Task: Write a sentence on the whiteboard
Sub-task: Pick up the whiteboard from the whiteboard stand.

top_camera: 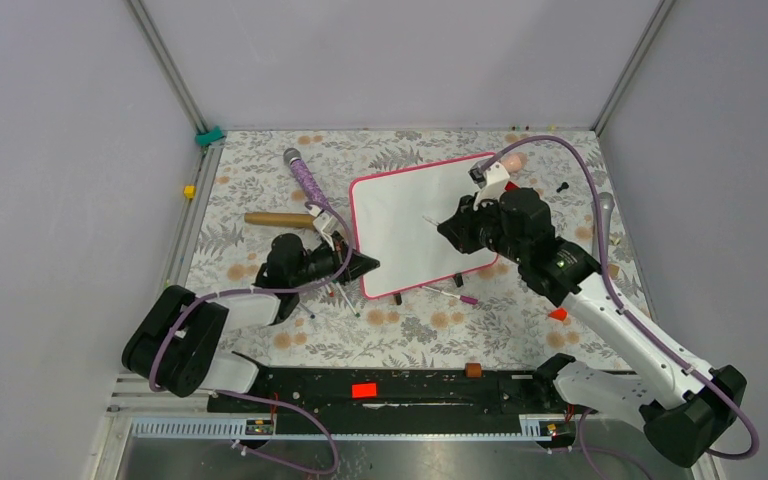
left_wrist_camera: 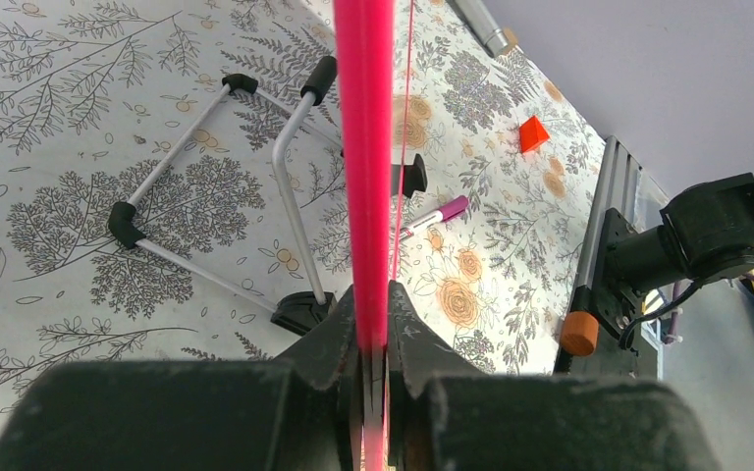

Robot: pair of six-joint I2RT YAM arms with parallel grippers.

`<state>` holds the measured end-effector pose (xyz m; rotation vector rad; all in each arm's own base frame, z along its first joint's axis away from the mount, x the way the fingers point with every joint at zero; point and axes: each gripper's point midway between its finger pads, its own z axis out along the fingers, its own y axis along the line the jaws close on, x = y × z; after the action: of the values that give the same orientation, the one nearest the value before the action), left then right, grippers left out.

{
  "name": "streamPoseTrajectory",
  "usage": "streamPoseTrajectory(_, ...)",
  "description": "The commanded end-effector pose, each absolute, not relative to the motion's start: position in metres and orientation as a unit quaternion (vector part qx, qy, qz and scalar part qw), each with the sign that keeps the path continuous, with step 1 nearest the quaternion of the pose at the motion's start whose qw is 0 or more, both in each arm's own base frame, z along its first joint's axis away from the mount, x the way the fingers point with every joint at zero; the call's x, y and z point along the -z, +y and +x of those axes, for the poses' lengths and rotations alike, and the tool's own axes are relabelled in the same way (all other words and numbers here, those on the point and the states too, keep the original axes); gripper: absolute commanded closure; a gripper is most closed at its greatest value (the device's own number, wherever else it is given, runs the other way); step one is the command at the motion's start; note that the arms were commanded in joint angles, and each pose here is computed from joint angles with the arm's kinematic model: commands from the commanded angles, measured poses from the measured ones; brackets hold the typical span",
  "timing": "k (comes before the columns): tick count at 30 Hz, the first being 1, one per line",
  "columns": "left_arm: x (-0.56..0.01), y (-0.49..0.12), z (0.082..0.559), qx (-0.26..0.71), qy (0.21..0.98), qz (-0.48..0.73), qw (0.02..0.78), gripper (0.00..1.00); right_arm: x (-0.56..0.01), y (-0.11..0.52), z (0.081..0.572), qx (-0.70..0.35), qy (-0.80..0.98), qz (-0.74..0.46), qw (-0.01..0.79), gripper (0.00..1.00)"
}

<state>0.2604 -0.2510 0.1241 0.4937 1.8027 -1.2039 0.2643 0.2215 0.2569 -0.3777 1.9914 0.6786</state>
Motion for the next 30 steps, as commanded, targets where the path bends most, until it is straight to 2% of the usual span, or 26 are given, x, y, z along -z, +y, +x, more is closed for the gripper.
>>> streamPoseTrajectory(1, -0.095, -0.233, 0.277, 0.408, 0.753, 0.195, 0.478, 1.00, -0.279, 0.226, 0.268, -0.284, 0.789, -0.162, 0.520, 1.00)
streamPoseTrajectory(10, -0.110, -0.232, 0.284, 0.384, 0.749, 0.223, 0.492, 1.00, -0.274, 0.236, 0.245, -0.292, 0.786, -0.193, 0.510, 1.00)
streamPoseTrajectory(18, -0.129, -0.214, 0.293, 0.315, 0.766, 0.233, 0.510, 1.00, -0.276, 0.219, 0.244, -0.263, 0.787, -0.181, 0.528, 1.00)
streamPoseTrajectory(30, -0.123, -0.223, 0.290, 0.334, 0.759, 0.244, 0.502, 1.00, -0.286, 0.219, 0.247, -0.260, 0.788, -0.177, 0.529, 1.00)
